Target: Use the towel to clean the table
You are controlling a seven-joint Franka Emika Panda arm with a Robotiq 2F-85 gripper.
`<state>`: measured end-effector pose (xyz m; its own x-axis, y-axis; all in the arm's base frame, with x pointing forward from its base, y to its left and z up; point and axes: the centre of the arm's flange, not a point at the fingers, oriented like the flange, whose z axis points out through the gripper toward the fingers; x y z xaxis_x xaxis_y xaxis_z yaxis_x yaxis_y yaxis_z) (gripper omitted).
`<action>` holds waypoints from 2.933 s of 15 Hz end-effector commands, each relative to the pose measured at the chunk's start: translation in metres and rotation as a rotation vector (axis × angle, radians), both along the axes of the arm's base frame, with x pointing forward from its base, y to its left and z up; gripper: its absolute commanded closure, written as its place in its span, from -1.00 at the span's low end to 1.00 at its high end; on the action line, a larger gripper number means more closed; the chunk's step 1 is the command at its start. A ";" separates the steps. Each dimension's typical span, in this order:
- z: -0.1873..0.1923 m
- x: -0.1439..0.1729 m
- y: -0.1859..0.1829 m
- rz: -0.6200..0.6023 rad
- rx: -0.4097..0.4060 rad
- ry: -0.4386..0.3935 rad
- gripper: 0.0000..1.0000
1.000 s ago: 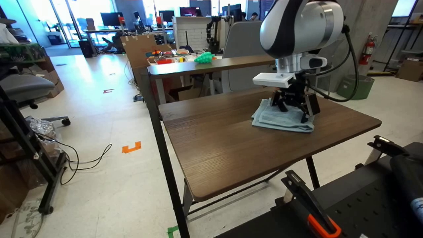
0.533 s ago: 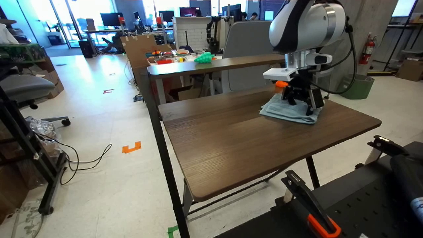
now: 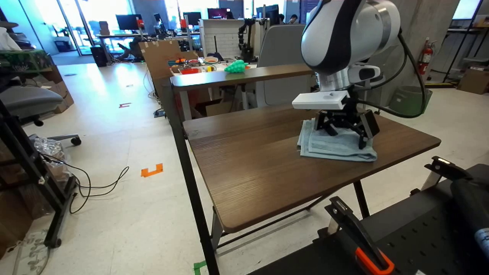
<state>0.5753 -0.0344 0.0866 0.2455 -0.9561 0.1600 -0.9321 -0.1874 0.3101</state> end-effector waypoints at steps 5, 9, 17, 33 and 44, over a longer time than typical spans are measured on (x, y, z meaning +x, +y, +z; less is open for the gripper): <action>-0.028 0.021 -0.117 -0.302 -0.138 0.030 -1.00; -0.041 0.036 -0.201 -0.497 -0.200 0.019 -1.00; -0.026 0.082 -0.183 -0.510 -0.120 -0.052 -1.00; -0.004 0.162 -0.151 -0.193 0.183 -0.246 -1.00; -0.004 0.090 -0.016 0.354 0.360 -0.171 -1.00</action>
